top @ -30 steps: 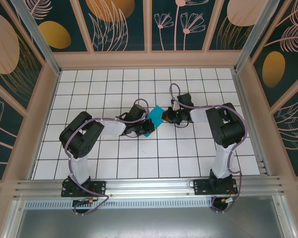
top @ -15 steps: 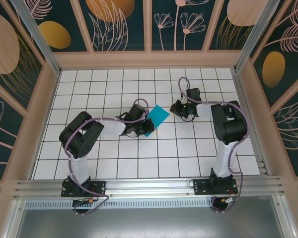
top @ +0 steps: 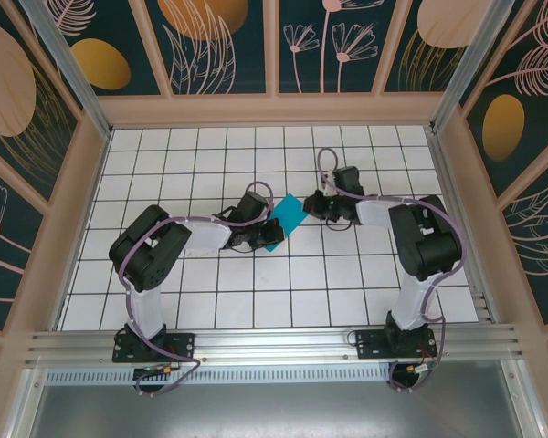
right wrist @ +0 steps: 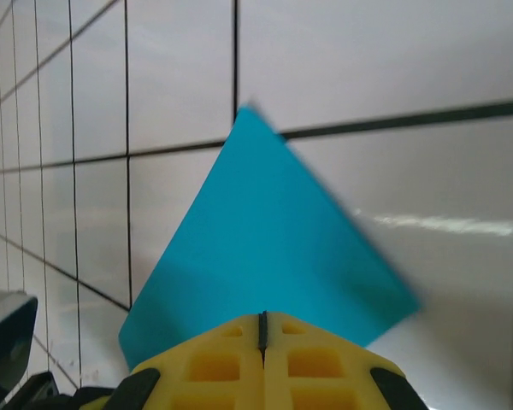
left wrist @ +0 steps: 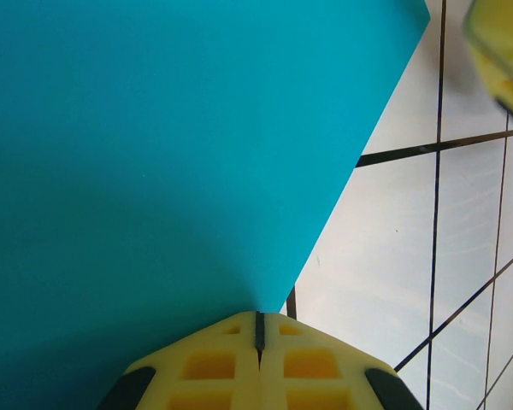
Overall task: Fold a paper plane with a square sheet of paper (pick it up from the middle)
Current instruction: First fold in half a square sheet of paper at the center of the table.
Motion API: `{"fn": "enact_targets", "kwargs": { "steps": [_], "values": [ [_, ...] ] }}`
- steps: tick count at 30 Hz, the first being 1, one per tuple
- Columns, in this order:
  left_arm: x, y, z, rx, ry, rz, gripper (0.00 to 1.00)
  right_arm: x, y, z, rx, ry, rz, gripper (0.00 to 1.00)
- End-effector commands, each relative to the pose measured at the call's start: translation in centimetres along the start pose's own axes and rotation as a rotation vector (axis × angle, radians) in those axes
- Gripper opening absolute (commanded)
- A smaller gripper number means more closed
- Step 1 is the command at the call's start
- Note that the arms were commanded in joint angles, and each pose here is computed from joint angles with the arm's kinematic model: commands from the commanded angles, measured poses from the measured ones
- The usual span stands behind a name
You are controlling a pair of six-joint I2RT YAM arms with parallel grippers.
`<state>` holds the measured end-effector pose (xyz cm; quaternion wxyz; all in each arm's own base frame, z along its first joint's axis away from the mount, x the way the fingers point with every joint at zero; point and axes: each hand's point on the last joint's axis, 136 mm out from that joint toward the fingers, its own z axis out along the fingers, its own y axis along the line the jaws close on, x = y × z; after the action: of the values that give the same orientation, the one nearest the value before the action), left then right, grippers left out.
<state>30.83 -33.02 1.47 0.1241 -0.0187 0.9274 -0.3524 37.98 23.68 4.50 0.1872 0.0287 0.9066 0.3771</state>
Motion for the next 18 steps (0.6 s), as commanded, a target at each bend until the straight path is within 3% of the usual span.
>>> {"fn": "enact_targets", "kwargs": {
  "steps": [1, 9, 14, 18],
  "values": [
    [1.9, 2.9, 0.0, -0.115, 0.062, -0.025, 0.0, 1.4, 0.0, 1.6, -0.018, 0.056, 0.013, 0.0],
    [0.2, 0.1, -0.4, -0.026, 0.016, 0.043, 0.0, 2.3, -2.4, 2.9, 0.065, 0.116, 0.013, 0.0],
    [-3.1, -4.2, -1.3, 0.072, -0.07, 0.143, 0.04, 2.0, -3.0, 3.4, 0.078, 0.141, -0.025, 0.0],
    [-4.7, -4.8, -0.8, 0.068, -0.103, 0.182, 0.05, 1.4, -3.0, 3.6, 0.072, 0.148, -0.061, 0.0]
  ]
}}
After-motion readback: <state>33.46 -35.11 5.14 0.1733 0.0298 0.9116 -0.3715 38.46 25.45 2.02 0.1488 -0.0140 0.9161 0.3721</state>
